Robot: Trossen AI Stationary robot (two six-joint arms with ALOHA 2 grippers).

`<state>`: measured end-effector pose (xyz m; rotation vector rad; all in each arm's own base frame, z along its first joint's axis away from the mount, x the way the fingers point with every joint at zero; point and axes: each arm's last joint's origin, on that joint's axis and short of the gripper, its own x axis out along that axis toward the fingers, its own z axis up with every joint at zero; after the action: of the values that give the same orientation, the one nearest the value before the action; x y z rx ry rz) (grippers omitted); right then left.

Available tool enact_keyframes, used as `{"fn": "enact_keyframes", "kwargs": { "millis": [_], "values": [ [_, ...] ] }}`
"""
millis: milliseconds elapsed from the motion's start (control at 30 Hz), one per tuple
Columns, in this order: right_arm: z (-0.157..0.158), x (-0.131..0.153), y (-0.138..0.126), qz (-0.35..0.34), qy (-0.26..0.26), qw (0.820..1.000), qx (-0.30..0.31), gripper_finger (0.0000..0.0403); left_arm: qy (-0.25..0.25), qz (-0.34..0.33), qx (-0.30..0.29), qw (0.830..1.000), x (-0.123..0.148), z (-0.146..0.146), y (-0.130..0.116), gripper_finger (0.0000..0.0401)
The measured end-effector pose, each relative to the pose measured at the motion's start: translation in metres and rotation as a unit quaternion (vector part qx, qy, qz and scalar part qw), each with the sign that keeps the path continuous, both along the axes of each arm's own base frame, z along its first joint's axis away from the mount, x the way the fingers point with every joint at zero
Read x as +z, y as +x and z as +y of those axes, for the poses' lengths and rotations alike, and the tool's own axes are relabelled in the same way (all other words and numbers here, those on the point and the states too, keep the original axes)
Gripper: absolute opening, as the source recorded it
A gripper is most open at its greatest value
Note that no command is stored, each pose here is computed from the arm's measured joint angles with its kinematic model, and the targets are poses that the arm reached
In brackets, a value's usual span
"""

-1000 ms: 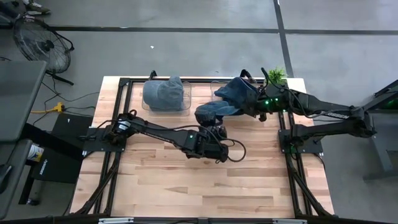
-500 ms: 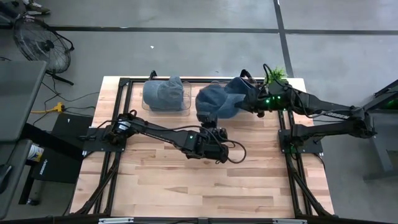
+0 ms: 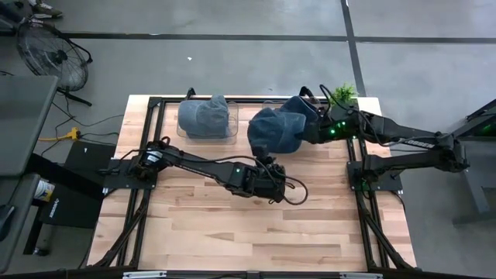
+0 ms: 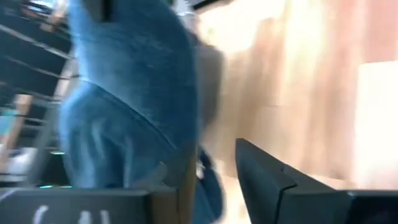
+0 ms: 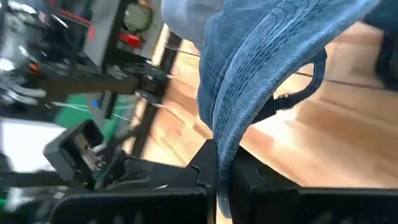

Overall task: Pick & Place hat
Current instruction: Put the blue cap into the right transparent bin

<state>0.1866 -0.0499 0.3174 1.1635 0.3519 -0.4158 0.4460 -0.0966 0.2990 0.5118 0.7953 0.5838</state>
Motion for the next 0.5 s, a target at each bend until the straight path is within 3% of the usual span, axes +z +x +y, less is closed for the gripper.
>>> {"fn": "enact_keyframes", "kwargs": {
  "millis": [200, 500],
  "values": [
    [-0.005, 0.002, -0.003, 0.003, -0.055, 0.998, 0.017, 0.0005, -0.077, -0.027, -0.01, 0.997, 0.01, -0.003, 0.0, 0.0139],
    [-0.013, 0.038, -0.018, -0.013, -0.149, 0.987, 0.05, 0.0005, -0.112, -0.062, 0.026, 0.991, 0.045, 0.0, -0.01, 0.0142]
  ]
}}
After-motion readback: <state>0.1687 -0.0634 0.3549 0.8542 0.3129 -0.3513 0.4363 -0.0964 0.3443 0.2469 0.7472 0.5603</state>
